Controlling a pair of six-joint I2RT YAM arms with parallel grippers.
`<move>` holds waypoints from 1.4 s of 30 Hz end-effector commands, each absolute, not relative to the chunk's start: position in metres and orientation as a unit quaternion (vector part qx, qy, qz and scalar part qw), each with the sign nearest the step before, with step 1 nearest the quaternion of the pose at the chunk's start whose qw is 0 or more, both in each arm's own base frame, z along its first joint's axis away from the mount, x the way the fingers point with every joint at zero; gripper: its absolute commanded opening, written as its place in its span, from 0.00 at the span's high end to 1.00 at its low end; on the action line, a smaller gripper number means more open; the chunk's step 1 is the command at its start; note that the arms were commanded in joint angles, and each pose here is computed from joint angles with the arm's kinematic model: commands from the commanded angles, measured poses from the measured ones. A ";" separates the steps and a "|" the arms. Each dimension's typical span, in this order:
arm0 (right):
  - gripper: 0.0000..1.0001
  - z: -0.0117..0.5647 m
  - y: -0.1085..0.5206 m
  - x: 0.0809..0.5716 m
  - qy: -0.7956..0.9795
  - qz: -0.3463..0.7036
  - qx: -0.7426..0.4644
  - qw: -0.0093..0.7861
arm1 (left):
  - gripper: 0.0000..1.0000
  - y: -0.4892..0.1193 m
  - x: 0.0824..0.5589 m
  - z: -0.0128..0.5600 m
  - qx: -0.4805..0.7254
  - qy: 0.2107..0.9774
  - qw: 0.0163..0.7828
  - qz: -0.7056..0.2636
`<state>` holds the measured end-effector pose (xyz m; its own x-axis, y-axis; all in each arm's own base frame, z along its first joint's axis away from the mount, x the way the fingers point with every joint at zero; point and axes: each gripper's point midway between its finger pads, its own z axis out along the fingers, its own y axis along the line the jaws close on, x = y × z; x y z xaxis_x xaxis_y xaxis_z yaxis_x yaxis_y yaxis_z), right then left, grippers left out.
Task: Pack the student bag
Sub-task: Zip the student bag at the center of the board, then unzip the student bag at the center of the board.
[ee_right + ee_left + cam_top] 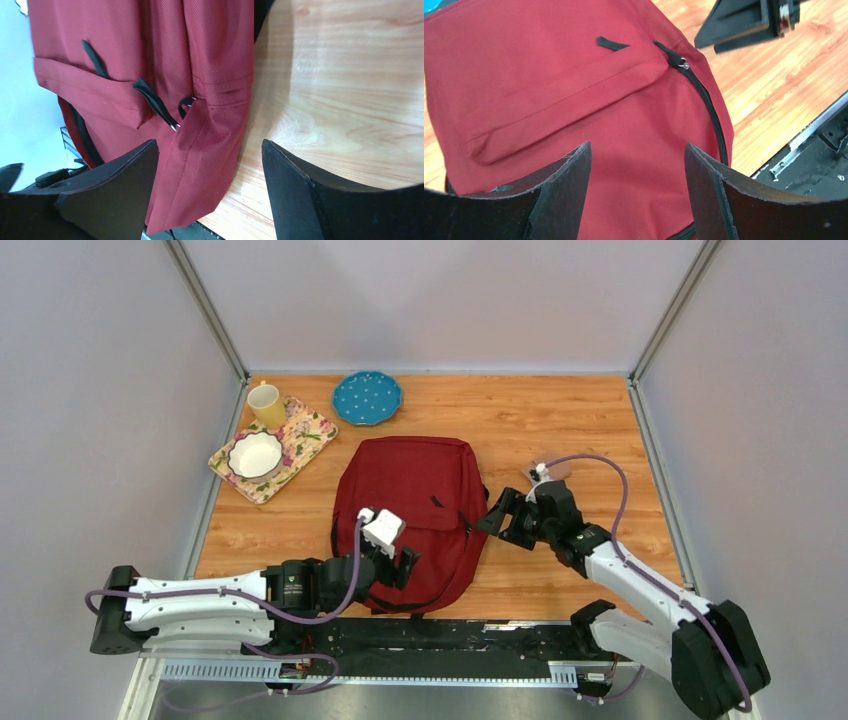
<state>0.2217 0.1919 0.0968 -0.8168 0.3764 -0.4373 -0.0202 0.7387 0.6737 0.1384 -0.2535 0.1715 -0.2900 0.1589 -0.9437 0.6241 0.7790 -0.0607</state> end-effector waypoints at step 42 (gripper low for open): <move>0.36 0.129 0.184 0.216 0.874 0.332 0.097 0.342 | 0.27 -0.309 0.261 0.156 0.091 0.899 0.357 -0.238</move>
